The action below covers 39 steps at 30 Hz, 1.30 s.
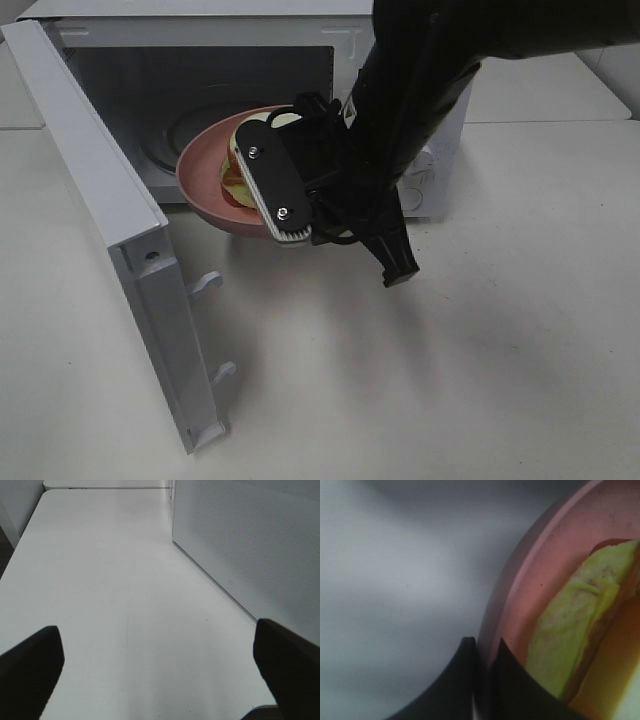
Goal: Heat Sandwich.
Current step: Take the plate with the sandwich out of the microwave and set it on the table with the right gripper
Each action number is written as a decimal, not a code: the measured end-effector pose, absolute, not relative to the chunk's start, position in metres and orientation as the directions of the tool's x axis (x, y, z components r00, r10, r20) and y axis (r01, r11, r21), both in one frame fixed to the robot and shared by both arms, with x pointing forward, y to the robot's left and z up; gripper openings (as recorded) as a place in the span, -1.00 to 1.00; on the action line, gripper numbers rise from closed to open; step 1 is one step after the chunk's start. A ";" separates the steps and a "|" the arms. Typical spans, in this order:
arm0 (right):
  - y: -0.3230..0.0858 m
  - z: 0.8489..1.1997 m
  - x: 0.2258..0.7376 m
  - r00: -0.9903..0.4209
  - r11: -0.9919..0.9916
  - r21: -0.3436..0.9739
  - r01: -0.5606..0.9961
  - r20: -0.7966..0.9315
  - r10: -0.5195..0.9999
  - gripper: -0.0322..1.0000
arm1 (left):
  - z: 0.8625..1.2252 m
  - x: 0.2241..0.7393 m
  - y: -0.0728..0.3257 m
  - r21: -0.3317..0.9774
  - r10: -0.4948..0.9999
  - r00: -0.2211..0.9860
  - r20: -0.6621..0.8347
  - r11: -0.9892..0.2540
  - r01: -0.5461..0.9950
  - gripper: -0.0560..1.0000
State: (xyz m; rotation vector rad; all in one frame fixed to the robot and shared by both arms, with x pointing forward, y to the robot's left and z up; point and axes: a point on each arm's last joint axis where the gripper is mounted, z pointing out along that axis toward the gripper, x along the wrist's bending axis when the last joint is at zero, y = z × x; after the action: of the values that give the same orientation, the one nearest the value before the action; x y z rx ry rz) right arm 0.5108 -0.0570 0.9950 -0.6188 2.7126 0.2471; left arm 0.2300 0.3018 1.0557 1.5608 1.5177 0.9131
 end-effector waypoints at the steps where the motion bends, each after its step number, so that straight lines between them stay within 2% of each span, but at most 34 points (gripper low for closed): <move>1: -0.060 0.996 0.507 -0.844 0.890 0.088 -0.448 -0.370 -0.389 -0.83 | 1.056 0.230 0.302 0.891 0.999 0.037 -0.015 -0.003 0.455 0.95; 28: -0.140 1.008 0.418 -0.828 0.887 0.105 -0.449 -0.421 -0.370 -0.83 | 1.056 0.230 0.302 0.891 0.999 0.037 -0.015 -0.003 0.455 0.95; 39: -0.173 1.006 0.383 -0.838 0.906 0.123 -0.406 -0.445 -0.315 -0.83 | 1.056 0.230 0.302 0.891 0.999 0.037 -0.015 -0.003 0.455 0.95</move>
State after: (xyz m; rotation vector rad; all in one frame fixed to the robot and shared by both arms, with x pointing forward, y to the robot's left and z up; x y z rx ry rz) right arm 0.3826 -0.1734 1.0057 -0.5251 2.6461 0.2962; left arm 0.2300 0.3018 1.0557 1.5608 1.5177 0.9131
